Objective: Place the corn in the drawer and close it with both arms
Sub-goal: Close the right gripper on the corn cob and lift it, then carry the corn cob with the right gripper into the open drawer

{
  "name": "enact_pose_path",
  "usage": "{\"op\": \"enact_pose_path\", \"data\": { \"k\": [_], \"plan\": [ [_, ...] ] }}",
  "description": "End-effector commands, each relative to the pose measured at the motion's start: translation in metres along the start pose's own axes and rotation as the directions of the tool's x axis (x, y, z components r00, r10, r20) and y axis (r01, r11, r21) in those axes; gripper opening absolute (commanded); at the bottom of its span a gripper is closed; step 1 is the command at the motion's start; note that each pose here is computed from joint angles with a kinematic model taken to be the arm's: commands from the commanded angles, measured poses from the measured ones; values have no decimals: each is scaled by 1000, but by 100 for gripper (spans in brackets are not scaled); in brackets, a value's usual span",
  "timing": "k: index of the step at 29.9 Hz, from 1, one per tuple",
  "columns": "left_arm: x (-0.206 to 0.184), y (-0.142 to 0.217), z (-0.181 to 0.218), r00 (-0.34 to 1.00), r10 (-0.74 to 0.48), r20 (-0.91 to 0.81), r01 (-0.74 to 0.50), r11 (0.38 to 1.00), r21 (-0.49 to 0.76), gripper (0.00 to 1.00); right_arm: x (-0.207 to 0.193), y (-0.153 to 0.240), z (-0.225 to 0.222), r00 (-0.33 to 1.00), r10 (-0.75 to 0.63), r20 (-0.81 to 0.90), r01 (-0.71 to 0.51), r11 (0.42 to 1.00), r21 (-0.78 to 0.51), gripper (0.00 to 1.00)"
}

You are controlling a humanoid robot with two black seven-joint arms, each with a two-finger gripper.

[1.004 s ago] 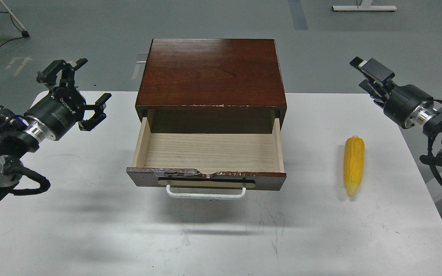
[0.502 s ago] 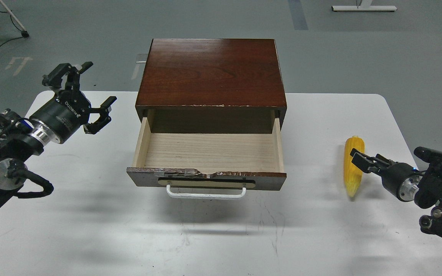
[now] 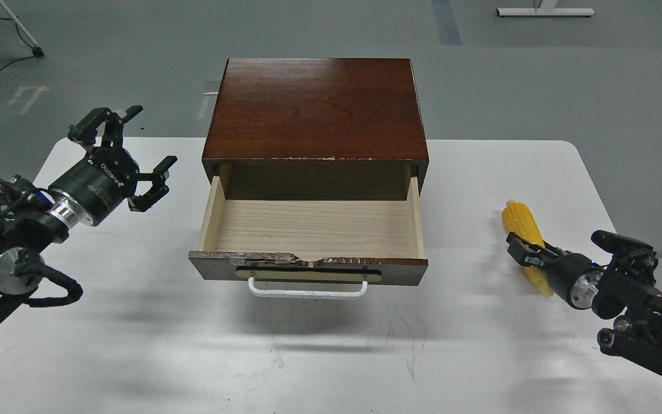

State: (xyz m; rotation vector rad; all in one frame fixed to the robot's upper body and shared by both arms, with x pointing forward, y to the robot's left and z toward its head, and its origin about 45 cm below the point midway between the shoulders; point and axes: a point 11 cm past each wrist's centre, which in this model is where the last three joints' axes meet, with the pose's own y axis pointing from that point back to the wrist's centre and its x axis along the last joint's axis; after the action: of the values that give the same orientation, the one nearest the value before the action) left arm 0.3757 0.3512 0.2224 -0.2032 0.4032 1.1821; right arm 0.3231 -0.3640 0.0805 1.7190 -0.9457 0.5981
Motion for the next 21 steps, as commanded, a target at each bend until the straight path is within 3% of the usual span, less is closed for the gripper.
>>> {"op": "enact_pose_path", "data": {
  "k": [1, 2, 6, 10, 12, 14, 16, 17, 21],
  "plan": [
    [2, 2, -3, 1000, 6, -2, -6, 1000, 6, 99, 1, -3, -3, 1000, 3, 2, -3, 1000, 6, 23],
    [3, 4, -4, 1000, 10, -3, -10, 1000, 9, 99, 3, -4, -5, 1000, 6, 1, -6, 1000, 8, 15],
    [3, 4, -5, 1000, 12, -4, -12, 1000, 12, 99, 11, -6, -8, 1000, 24, -4, -24, 999, 21, 4],
    [3, 4, -5, 1000, 10, -5, -10, 1000, 12, 99, 48, -11, -27, 993, 118, -32, -115, 990, 87, 4],
    [5, 5, -5, 1000, 15, -1, -15, 1000, 13, 99, 91, -11, -48, 972, 224, -65, -210, 962, 176, 4],
    [6, 7, -3, 1000, 18, 4, -18, 1000, 13, 99, 151, -1, -96, 923, 352, -154, -275, 886, 373, 4],
    [7, 7, -3, 1000, 19, 6, -19, 1000, 13, 99, 172, 6, -127, 891, 405, -207, -266, 834, 484, 4],
    [7, 7, -2, 1000, 20, 7, -20, 1000, 13, 99, 187, 14, -157, 853, 454, -257, -241, 780, 577, 4],
    [8, 7, -2, 1000, 20, 8, -21, 1000, 13, 99, 193, 35, -235, 759, 544, -358, -76, 620, 781, 4]
  ]
}}
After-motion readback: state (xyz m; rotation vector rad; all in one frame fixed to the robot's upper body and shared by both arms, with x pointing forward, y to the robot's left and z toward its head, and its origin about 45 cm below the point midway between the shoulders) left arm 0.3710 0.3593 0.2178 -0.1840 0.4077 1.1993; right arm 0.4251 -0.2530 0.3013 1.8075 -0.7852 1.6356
